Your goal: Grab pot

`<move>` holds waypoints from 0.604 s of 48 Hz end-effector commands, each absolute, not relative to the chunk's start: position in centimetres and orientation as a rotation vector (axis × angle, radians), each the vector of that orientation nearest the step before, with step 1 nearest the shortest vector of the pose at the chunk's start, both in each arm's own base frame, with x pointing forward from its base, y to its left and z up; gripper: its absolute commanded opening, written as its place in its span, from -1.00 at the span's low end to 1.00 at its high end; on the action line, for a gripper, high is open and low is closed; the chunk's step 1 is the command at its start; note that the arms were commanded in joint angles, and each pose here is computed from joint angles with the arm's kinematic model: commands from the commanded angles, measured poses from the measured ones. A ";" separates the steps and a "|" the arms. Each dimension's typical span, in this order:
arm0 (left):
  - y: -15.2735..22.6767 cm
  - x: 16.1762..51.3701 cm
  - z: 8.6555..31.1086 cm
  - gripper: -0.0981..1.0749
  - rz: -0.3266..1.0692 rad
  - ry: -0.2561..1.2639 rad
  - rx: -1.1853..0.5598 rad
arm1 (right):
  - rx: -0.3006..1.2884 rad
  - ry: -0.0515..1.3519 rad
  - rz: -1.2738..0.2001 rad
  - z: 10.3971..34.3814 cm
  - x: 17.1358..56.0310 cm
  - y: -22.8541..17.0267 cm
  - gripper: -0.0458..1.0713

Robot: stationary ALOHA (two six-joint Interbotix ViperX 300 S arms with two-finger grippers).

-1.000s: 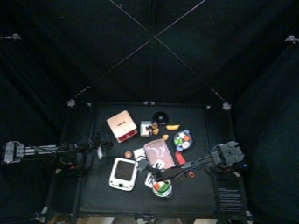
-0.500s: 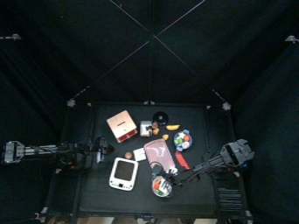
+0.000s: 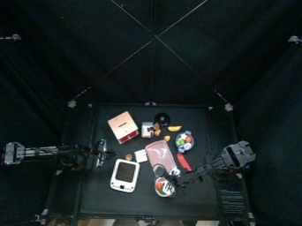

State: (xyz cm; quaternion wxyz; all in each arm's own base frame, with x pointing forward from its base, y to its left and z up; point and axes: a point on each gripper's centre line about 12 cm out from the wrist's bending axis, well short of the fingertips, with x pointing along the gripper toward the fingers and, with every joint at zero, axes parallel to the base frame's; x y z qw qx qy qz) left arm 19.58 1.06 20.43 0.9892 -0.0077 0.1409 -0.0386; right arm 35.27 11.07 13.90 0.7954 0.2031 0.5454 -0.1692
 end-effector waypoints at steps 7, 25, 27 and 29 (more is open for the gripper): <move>1.3 19.7 20.8 0.11 -0.057 0.243 -0.021 | 0.441 1.109 -0.345 17.0 36.1 11.2 0.48; 1.6 19.6 20.7 0.11 -0.026 0.222 -0.011 | 0.344 1.126 -0.408 18.7 36.1 10.4 0.48; 1.6 19.6 20.7 0.11 -0.024 0.221 -0.010 | 0.334 1.137 -0.421 18.4 35.8 10.1 0.48; 1.7 19.6 20.6 0.11 -0.022 0.222 -0.010 | 0.330 1.143 -0.427 18.2 35.6 9.8 0.48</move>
